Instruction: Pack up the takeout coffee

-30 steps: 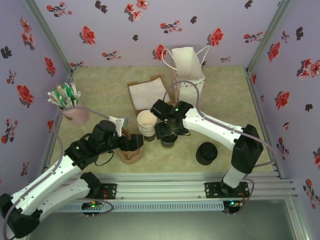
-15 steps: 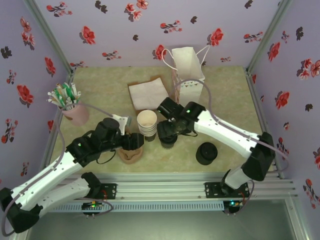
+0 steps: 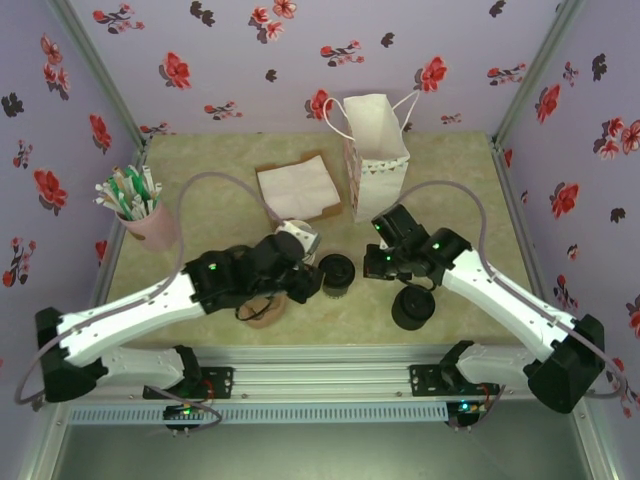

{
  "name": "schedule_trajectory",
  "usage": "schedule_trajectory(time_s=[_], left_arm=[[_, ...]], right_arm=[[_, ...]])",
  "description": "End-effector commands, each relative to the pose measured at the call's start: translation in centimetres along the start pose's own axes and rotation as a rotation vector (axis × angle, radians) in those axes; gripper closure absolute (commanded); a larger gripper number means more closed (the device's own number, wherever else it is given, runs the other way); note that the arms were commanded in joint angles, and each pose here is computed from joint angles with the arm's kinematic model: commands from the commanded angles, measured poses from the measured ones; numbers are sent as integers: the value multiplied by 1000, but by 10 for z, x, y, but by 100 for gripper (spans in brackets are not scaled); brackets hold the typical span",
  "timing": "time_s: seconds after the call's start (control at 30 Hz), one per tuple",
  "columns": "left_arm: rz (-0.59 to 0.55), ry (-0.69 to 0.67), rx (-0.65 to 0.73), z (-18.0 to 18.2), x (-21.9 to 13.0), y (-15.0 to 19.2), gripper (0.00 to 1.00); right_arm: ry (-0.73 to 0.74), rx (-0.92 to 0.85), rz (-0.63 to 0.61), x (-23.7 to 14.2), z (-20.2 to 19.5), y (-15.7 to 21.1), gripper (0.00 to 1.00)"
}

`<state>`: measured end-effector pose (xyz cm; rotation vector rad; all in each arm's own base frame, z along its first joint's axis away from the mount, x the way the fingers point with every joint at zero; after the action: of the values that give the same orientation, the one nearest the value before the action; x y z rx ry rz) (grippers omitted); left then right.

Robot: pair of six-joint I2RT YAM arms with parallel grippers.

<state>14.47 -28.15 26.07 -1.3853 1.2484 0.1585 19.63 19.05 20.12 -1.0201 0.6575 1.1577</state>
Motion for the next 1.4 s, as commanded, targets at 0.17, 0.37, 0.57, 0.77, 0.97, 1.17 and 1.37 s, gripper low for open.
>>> schedule_trajectory(time_s=[0.17, 0.37, 0.57, 0.77, 0.97, 1.17, 1.37], left_arm=[[100, -86, 92, -17, 41, -14, 75], [153, -153, 110, -14, 65, -21, 78], [181, -196, 90, 0, 82, -21, 80], [203, -226, 62, 15, 93, -12, 82], [221, -241, 51, 24, 104, -3, 84], [241, -250, 39, 29, 108, 7, 86], [244, -243, 18, 31, 108, 13, 87]], right_arm=[[-176, 96, 6, 16, -2, 1, 100], [-197, 119, 24, 29, -5, 3, 100], [-215, 136, 35, 38, -5, 4, 100], [-237, 155, 54, 47, -3, 6, 100], [-235, 164, 57, 51, -4, 5, 100], [-246, 166, 56, 49, -2, 4, 100], [-276, 172, 54, 46, 3, 3, 100]])
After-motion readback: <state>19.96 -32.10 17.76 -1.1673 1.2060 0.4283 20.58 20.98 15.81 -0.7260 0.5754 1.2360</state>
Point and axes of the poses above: each hand's point on the last joint's axis, 136 mm out from that joint toward the fingers, its own x axis out along the fingers, its own z axis along the line the jaws close on, y = z × x, the point moved 4 cm from there along -x, back along the fingers
